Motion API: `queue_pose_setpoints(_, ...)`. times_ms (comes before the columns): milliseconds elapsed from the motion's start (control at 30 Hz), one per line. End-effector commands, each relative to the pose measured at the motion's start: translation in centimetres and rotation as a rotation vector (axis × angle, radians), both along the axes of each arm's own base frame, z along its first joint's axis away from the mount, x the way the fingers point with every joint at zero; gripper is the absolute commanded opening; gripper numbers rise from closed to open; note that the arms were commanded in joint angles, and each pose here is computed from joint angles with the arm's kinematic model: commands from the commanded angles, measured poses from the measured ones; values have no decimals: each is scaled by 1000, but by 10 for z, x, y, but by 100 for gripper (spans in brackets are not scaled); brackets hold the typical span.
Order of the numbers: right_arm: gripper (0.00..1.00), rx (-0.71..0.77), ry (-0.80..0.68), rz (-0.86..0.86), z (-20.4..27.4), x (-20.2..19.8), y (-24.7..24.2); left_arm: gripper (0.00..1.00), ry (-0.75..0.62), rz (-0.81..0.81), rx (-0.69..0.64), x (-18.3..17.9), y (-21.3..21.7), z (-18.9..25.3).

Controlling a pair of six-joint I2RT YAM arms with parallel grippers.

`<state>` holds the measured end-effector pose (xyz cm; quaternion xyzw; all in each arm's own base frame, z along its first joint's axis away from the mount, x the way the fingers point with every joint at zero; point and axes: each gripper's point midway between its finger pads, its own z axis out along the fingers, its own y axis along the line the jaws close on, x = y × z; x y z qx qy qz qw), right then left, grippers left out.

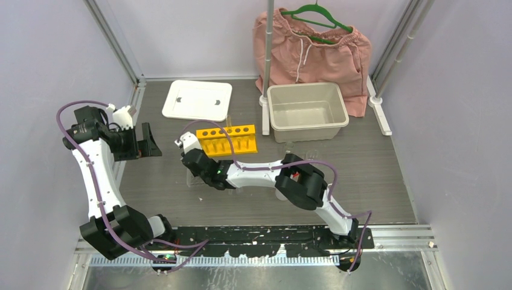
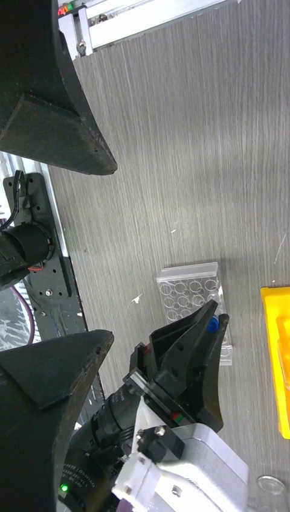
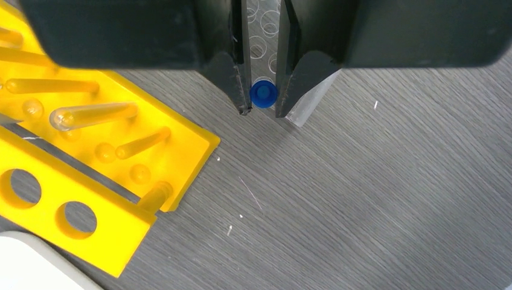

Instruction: Organize the chemistry lab equipment

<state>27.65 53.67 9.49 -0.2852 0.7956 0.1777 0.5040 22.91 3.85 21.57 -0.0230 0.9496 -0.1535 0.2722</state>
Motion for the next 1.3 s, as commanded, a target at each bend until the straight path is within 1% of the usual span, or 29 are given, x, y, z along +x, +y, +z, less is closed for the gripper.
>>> queue_pose_setpoints(0,29,63,2,-31,16,4,0,100,-46,-12,5,3,0,14)
queue_pose_setpoints(33,38,66,-3,-35,20,4,-1,100,-45,-12,2,3,0,14)
queue_pose_setpoints(67,49,72,-8,-43,26,5,-4,100,-46,-12,-1,3,-1,14)
queue_pose_setpoints(167,71,104,-20,-59,60,3,-13,100,-48,-15,-8,3,-2,15)
queue_pose_setpoints(200,77,115,-23,-63,73,2,-17,100,-46,-15,-12,3,-2,15)
queue_pose_setpoints(267,82,127,-9,-79,95,-2,-29,100,-51,-14,-17,3,-3,17)
queue_pose_setpoints(367,79,147,36,-114,121,-11,-52,100,-58,-16,-31,4,-6,20)
queue_pose_setpoints(467,68,137,120,-165,123,-22,-77,100,-64,-15,-43,5,-8,23)
queue_pose_setpoints(533,60,107,190,-204,109,-28,-97,100,-65,-16,-52,5,-9,24)
queue_pose_setpoints(600,55,65,273,-238,88,-35,-114,100,-65,-19,-61,5,-11,25)
queue_pose_setpoints(733,51,-17,424,-300,43,-48,-146,100,-71,-28,-74,3,-14,27)
queue_pose_setpoints(867,45,-81,543,-315,4,-60,-162,100,-70,-35,-75,1,-16,26)
queue_pose_setpoints(1033,40,-145,603,-337,-27,-65,-170,100,-68,-42,-74,-2,-17,27)
queue_pose_setpoints(1267,36,-149,642,-369,-47,-59,-176,100,-70,-50,-72,-3,-18,26)
